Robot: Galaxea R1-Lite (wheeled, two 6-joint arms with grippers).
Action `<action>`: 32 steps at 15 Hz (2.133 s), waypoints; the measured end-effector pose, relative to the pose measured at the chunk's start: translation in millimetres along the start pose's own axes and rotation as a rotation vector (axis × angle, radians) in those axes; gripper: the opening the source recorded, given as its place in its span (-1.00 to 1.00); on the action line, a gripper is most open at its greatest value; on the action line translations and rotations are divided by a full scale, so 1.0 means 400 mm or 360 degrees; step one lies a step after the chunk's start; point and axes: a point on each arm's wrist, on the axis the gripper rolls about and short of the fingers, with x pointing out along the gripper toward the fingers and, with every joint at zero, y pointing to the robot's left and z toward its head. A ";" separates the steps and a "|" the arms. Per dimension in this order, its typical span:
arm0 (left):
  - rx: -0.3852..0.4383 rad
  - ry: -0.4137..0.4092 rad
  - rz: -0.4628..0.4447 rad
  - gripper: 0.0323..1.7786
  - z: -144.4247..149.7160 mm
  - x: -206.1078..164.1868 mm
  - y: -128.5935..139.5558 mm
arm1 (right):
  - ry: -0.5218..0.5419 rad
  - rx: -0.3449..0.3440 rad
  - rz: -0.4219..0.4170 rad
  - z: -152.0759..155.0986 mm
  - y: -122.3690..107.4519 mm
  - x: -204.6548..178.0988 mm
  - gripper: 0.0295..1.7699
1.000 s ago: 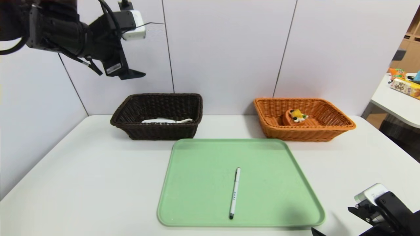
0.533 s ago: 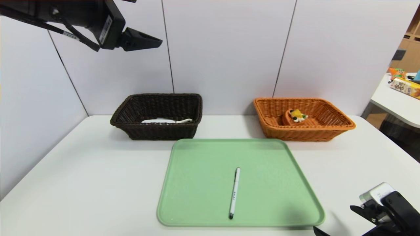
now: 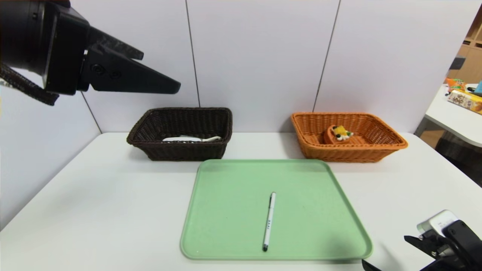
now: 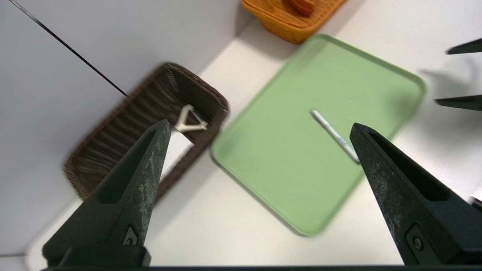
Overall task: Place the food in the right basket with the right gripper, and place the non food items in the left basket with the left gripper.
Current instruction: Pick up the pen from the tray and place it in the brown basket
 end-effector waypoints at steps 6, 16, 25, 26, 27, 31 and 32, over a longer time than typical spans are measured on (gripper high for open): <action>-0.0473 0.0234 -0.0021 0.90 -0.048 0.022 -0.116 | -0.0015 0.0004 -0.0002 0.000 -0.003 -0.005 0.92; -0.0911 0.0730 0.0013 0.90 -0.133 0.230 -0.240 | -0.0073 0.0013 -0.0025 0.017 -0.004 -0.010 0.92; -0.0974 0.0992 -0.0003 0.90 -0.223 0.405 -0.305 | -0.0139 0.0015 -0.0027 0.025 -0.011 -0.025 0.92; -0.0973 0.1012 0.0003 0.90 -0.234 0.423 -0.312 | -0.0145 0.0000 -0.0028 0.025 -0.012 -0.027 0.92; -0.0975 0.1044 0.0015 0.90 -0.246 0.441 -0.318 | -0.0149 -0.0006 -0.0028 0.024 -0.013 -0.029 0.92; -0.0970 0.1131 0.0057 0.90 -0.272 0.524 -0.343 | -0.0160 -0.0014 -0.0031 0.021 -0.017 -0.035 0.92; -0.0978 0.1138 0.0067 0.90 -0.270 0.542 -0.348 | -0.0167 -0.0018 -0.0032 0.021 -0.018 -0.037 0.92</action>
